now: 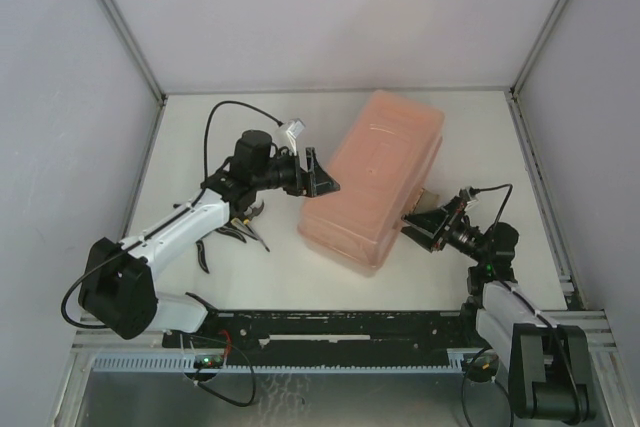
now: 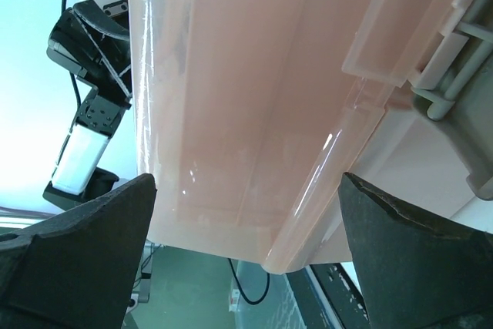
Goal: Pack the tool kit
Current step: Open the toolbox at the center of the board.
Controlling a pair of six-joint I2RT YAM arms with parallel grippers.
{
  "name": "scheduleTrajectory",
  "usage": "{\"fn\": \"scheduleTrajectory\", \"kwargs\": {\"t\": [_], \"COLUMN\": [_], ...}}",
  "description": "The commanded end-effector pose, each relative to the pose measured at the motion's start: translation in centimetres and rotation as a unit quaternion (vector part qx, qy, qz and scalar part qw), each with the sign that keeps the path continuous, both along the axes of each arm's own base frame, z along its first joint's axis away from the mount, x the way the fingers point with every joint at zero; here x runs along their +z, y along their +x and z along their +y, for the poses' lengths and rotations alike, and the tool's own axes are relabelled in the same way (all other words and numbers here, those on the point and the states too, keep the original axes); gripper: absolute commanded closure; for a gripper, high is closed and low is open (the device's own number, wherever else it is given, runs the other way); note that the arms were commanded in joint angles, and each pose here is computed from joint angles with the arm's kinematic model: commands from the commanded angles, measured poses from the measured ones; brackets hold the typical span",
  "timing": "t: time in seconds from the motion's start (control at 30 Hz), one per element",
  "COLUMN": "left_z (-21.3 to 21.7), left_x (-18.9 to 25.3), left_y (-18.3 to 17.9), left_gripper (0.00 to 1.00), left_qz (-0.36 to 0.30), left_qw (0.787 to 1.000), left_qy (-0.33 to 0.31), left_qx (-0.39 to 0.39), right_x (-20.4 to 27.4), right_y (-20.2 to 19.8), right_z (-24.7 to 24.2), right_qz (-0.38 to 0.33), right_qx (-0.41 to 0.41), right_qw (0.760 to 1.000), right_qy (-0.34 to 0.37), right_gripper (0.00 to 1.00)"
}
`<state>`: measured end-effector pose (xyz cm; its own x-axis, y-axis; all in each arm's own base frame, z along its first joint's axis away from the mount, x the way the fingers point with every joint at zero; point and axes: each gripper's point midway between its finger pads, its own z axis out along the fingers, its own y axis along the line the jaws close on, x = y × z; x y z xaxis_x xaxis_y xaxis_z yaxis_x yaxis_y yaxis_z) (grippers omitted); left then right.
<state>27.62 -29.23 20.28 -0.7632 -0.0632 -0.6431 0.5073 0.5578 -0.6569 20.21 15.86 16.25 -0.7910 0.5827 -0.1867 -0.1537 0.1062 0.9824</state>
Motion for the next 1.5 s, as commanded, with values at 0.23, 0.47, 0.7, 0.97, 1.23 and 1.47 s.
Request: {"fn": "scheduleTrajectory", "kwargs": {"t": [0.23,0.47,0.7,0.97,1.23,1.47], "left_z": [-2.7,-2.4,-1.8,-0.9,-0.5,0.6], "left_x": [4.1,4.5,5.0,5.7,4.9,3.9], "left_y": [-2.3,-2.0,-1.0,-0.3,0.2,1.1], "left_gripper": [0.17,0.18,0.29,0.36,0.38,0.39], "left_qz": [-0.017,-0.029,-0.030,-0.024,-0.005,0.002], "left_qw": [0.996,0.997,0.997,0.991,0.988,0.988], "left_qy": [-0.048,-0.047,-0.069,-0.129,-0.153,-0.155], "left_qx": [-0.071,-0.057,-0.025,-0.008,0.000,0.019], "right_x": [6.2,7.3,9.5,11.5,13.7,15.6], "right_y": [-1.1,-1.4,-1.8,-1.2,-0.9,-0.3], "right_z": [0.7,0.8,1.9,2.6,3.3,3.9], "right_qz": [-0.123,-0.152,-0.212,-0.235,-0.268,-0.288], "right_qx": [0.017,0.015,0.026,0.017,0.018,0.022], "right_qw": [0.992,0.988,0.977,0.972,0.963,0.956], "right_qy": [0.022,0.018,0.002,-0.013,-0.019,-0.048], "right_gripper": [0.00,0.00,0.00,0.00,0.00,0.00]}}
